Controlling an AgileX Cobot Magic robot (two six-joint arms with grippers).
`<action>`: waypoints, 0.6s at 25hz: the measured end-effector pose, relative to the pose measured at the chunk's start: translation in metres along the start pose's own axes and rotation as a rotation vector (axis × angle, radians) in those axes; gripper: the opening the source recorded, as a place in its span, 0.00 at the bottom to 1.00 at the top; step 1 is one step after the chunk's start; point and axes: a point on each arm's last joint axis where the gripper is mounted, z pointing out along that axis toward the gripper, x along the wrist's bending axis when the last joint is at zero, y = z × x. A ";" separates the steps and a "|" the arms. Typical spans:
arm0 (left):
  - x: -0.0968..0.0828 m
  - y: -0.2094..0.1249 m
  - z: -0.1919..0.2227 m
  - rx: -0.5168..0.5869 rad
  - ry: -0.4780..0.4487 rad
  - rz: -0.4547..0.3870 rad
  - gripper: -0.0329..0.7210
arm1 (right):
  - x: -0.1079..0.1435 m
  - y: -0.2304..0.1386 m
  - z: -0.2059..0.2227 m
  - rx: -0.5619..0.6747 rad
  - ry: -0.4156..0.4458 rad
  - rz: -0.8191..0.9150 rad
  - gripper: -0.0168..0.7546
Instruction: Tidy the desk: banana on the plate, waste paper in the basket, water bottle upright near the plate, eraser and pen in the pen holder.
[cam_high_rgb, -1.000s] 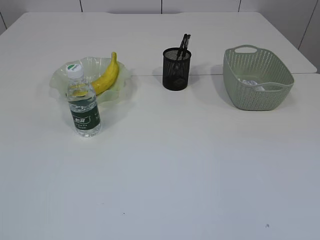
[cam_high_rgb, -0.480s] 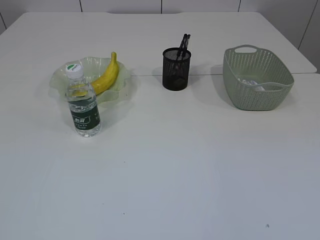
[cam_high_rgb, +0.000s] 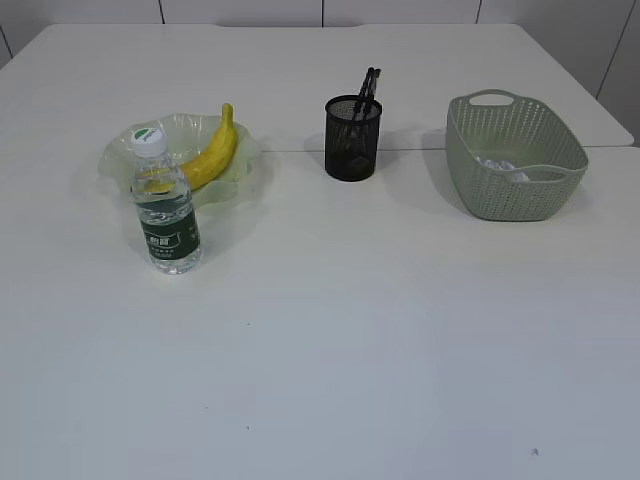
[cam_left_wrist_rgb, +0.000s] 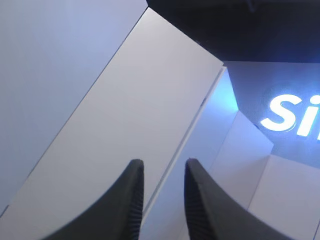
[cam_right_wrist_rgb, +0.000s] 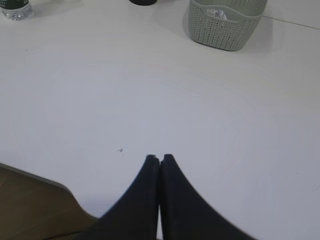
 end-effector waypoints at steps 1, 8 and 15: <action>0.001 -0.001 0.000 0.008 0.009 0.019 0.30 | 0.000 0.000 0.000 0.000 0.000 0.000 0.01; -0.006 -0.017 0.003 0.060 0.021 0.125 0.30 | 0.000 0.000 0.000 0.000 0.000 0.000 0.01; -0.023 -0.039 0.008 0.077 -0.045 0.197 0.30 | 0.000 0.000 0.000 0.000 0.000 0.000 0.01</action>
